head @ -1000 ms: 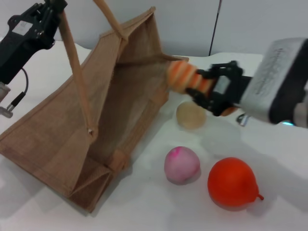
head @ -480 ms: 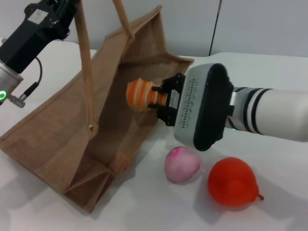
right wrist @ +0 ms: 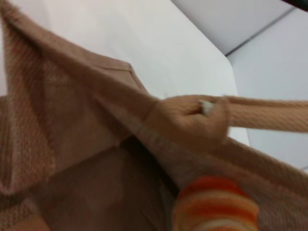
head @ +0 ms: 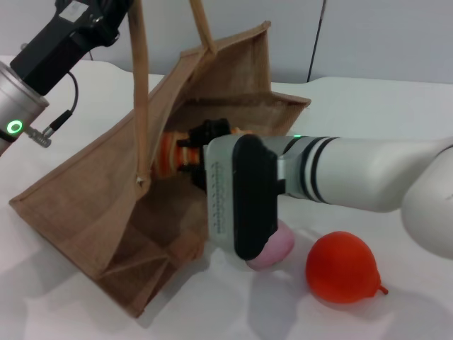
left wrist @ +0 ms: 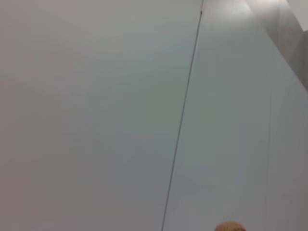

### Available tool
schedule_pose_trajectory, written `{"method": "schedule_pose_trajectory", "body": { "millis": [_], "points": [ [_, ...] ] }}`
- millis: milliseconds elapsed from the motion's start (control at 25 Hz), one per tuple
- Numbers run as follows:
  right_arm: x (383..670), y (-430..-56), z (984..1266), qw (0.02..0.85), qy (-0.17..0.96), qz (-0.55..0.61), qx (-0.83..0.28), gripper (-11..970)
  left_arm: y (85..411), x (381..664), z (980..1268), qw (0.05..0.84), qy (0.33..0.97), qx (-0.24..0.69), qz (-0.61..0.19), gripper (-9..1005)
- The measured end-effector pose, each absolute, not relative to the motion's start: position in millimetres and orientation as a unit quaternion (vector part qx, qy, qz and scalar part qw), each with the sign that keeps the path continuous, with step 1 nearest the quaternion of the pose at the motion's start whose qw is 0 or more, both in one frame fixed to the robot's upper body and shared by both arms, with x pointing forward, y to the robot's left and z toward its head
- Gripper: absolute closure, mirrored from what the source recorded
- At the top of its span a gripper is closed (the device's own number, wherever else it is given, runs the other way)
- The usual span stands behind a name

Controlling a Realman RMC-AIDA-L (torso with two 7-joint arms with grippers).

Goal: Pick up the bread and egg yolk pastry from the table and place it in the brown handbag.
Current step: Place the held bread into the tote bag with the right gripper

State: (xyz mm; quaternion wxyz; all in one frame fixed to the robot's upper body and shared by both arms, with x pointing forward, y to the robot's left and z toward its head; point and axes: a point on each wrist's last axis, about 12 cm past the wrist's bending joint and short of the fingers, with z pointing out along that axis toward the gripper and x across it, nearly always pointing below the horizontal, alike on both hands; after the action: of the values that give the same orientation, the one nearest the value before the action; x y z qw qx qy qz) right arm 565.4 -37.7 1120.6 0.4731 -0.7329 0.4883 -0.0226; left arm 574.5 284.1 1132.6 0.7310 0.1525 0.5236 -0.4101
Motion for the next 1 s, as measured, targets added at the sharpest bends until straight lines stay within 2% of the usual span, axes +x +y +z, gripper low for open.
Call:
{"method": "schedule_pose_trajectory", "body": {
  "millis": [480,920,1000],
  "points": [
    [561,-12,1103,0.504,0.369,-0.069,-0.778,661,277,581,1140,0.726,0.515,0.161,-0.426,876],
    [573,-23,1101,0.582,0.345,-0.097,-0.73,667,280,578,1143,0.732,0.504,0.16,-0.429,876],
    [574,-25,1102,0.596,0.344,-0.098,-0.719,634,280,578,1143,0.733,0.503,0.159,-0.429,876]
  ]
}}
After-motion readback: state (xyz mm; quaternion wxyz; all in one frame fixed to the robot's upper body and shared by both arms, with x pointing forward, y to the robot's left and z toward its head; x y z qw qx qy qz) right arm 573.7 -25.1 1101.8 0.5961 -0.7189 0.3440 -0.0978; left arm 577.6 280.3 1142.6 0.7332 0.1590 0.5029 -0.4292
